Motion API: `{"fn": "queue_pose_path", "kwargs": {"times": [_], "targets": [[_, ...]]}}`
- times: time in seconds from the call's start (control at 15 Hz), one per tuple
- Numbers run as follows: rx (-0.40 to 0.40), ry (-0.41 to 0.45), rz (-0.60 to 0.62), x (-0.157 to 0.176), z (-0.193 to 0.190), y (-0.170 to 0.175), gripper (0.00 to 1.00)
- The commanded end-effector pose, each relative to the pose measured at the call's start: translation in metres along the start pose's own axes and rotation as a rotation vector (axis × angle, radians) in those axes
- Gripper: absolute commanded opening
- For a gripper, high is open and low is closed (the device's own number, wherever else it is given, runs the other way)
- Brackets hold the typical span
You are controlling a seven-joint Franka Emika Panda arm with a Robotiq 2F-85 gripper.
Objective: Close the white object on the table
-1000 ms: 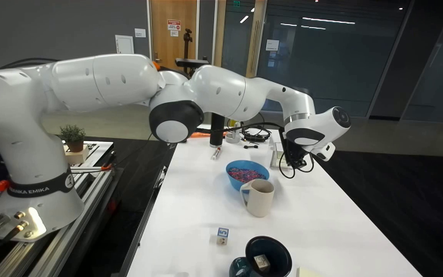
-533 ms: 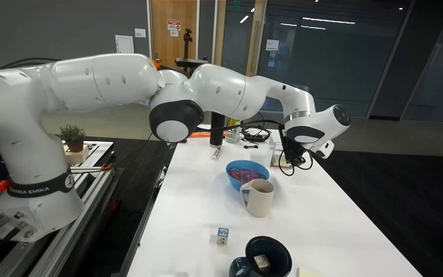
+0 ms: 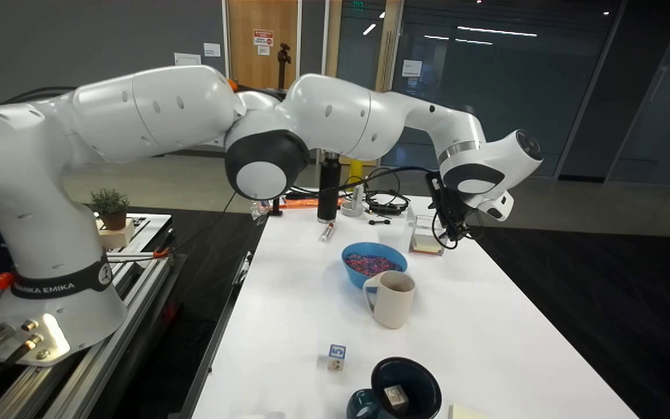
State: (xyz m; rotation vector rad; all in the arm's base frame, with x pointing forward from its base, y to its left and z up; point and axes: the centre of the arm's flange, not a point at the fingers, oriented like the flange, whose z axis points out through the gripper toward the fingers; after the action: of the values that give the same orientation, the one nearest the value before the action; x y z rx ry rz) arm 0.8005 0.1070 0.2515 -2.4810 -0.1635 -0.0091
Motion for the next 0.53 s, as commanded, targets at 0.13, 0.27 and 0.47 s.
{"fn": "queue_pose_path", "kwargs": {"times": [0.13, 0.27, 0.47], "targets": [[-0.193, -0.013, -0.023, -0.031, -0.050, -0.020, 1.00], [-0.255, -0.009, -0.028, -0.035, -0.065, -0.019, 1.00], [-0.308, 0.002, -0.027, -0.039, -0.082, -0.017, 1.00]]}}
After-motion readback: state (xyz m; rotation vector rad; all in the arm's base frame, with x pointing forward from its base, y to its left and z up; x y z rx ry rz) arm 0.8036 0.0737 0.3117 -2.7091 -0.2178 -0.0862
